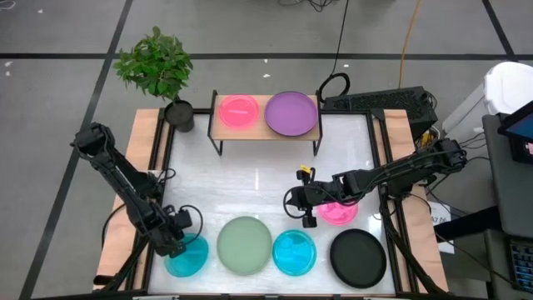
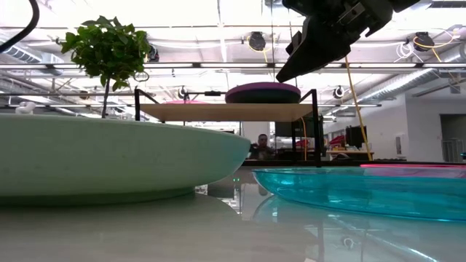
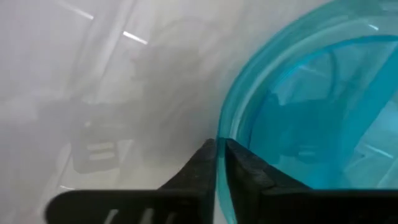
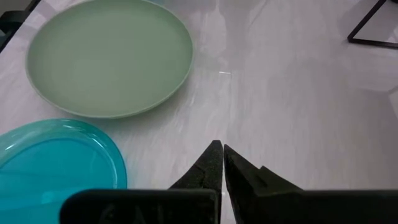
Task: Place and stack plates onto a shelf
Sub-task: Stack the left blue plate on top of the pink plate on the shelf
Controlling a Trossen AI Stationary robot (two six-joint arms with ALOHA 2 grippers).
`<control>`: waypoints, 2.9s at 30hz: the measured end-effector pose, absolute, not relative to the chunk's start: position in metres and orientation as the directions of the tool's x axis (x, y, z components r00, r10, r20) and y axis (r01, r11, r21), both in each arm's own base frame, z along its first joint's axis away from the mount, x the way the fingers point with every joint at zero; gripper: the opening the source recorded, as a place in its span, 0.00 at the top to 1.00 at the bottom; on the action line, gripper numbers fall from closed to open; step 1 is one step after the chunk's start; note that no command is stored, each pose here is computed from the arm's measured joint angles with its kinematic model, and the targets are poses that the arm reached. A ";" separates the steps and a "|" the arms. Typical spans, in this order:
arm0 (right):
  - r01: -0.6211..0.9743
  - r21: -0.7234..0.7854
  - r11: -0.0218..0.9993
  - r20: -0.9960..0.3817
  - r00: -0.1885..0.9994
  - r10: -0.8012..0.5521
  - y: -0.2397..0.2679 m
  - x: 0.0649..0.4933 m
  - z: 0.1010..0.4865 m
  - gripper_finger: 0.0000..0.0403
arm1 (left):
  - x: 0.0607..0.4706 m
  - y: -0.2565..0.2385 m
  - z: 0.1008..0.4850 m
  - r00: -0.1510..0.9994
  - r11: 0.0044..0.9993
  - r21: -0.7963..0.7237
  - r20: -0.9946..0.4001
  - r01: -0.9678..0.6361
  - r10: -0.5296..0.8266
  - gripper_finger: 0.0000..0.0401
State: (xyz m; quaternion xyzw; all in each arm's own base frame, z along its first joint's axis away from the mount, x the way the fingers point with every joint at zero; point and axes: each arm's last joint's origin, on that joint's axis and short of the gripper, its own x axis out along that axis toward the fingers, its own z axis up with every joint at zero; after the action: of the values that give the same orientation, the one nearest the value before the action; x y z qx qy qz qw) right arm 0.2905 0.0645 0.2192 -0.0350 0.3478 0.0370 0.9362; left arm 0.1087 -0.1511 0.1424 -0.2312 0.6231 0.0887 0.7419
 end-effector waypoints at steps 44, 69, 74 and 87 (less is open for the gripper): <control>-0.093 -0.036 0.995 -0.647 0.761 0.048 0.064 0.285 0.205 1.00 | 0.136 -0.051 0.226 0.790 0.885 -0.226 -0.573 -0.407 0.218 0.99; -0.142 -0.029 0.989 -0.606 0.790 0.096 0.078 0.281 0.201 1.00 | 0.169 0.036 0.316 0.726 0.752 0.015 -0.248 -0.659 0.641 0.99; -0.147 -0.035 0.989 -0.606 0.790 0.096 0.078 0.281 0.201 1.00 | 0.180 0.061 0.320 0.681 0.715 0.023 -0.285 -0.699 0.674 0.99; -0.146 -0.031 0.989 -0.607 0.788 0.097 0.079 0.281 0.201 1.00 | 0.210 0.115 0.335 0.629 0.676 0.004 -0.361 -0.737 0.688 0.99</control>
State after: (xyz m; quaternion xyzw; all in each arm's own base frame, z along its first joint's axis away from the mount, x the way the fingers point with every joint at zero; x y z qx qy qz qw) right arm 0.2810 0.0786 0.2005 -0.0384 0.3187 0.0645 0.9449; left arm 0.2105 0.1146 0.3353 -0.0721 0.1689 0.3959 0.8997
